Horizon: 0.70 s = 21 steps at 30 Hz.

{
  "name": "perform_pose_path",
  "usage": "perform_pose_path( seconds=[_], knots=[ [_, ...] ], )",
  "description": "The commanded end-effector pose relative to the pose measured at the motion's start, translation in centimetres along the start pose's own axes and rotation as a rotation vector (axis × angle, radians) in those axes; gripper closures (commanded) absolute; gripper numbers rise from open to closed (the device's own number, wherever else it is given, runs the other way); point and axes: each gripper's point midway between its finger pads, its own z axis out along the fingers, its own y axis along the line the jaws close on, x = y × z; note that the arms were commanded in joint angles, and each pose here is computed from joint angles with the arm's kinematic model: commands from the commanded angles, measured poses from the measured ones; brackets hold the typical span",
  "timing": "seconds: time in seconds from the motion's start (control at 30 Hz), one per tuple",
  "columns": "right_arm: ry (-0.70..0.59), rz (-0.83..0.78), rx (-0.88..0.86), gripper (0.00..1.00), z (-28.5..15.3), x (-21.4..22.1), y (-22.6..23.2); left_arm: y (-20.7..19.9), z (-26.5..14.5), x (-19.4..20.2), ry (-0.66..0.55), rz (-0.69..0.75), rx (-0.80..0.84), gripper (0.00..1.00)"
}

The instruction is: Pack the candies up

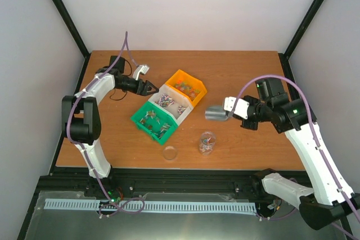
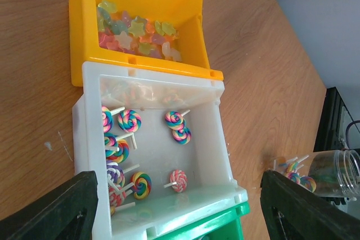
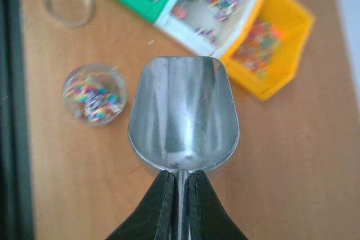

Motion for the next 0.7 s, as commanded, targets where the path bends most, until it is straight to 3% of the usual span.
perform_pose_path(
  seconds=[0.0,0.23,0.37,0.47,0.67],
  knots=[
    [-0.153,-0.013,0.229,0.97,-0.5,-3.3,-4.8,-1.6,-1.7,-1.1,-0.031,0.051,-0.025,0.19],
    [-0.321,0.161,0.402,0.97,1.3,-3.9,-9.4,-1.9,-2.9,-1.2,-0.027,0.083,-0.096,0.15],
    [-0.309,0.28,0.471,0.97,2.7,-1.3,-11.7,-2.0,-3.1,-1.7,-0.034,0.073,-0.108,0.1],
    [-0.26,0.4,0.413,0.97,4.7,1.3,-13.1,-2.2,-3.3,-2.0,-0.041,0.072,-0.101,0.0],
    [-0.336,0.66,0.351,0.97,8.3,5.0,-15.7,-2.0,-4.2,-1.9,-0.024,0.086,-0.168,0.0]
  ],
)
